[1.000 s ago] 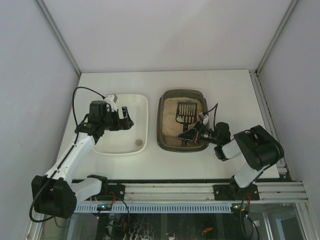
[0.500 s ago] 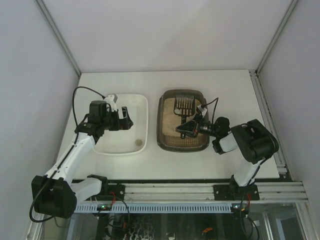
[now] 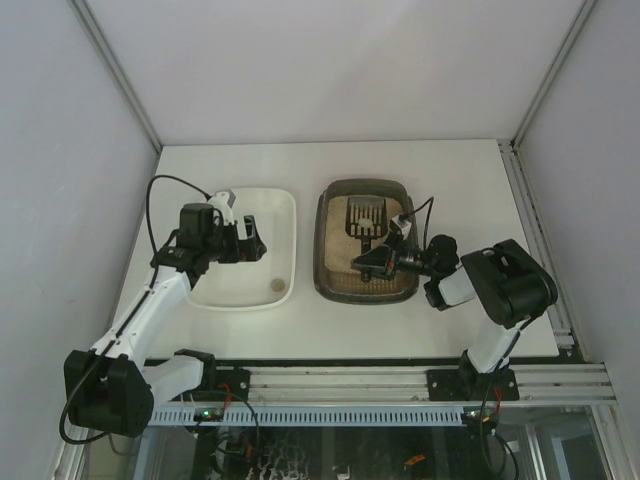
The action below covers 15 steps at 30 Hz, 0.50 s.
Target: Clean the litter box
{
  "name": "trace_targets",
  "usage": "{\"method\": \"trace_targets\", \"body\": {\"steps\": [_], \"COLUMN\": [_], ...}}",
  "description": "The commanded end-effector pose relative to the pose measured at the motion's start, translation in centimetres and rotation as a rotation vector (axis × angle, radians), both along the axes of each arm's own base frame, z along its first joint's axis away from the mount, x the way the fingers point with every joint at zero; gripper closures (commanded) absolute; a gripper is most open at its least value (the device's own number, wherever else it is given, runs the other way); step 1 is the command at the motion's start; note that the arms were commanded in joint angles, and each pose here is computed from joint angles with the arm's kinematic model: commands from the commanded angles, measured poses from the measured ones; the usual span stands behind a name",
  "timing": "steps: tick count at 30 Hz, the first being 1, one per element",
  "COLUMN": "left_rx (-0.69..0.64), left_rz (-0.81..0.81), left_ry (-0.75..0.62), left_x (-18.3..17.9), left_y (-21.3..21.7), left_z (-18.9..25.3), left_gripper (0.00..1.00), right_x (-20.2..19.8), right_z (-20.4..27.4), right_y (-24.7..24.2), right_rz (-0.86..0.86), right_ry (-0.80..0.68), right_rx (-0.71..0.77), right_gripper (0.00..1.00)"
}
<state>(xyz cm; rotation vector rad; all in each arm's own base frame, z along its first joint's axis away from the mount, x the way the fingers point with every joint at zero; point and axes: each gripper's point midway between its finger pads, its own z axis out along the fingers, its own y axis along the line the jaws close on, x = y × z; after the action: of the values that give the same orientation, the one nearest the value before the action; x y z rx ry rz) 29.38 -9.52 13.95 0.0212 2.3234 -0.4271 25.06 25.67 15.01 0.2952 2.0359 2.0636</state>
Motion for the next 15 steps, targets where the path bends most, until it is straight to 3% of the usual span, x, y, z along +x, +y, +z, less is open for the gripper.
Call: {"method": "trace_targets", "body": {"steps": [1, 12, 15], "left_rx": [0.009, 0.025, 0.135], "left_rz": [-0.017, -0.004, 0.105], "left_ry": [-0.028, -0.047, -0.131], "left_x": [0.2, 0.4, 2.0], "left_y": [0.1, 0.5, 3.2], "left_z": [0.0, 0.4, 2.3], "left_gripper": [0.0, 0.0, 0.0], "right_x": [0.0, 0.0, -1.2], "right_z": [1.9, 1.9, 1.5], "right_y": [0.0, 0.8, 2.5], "right_rz": [0.013, 0.046, 0.133], "right_ry": [-0.1, -0.08, -0.067], "right_rx": [0.015, 0.032, -0.003], "right_gripper": [1.0, 1.0, 1.0]}}
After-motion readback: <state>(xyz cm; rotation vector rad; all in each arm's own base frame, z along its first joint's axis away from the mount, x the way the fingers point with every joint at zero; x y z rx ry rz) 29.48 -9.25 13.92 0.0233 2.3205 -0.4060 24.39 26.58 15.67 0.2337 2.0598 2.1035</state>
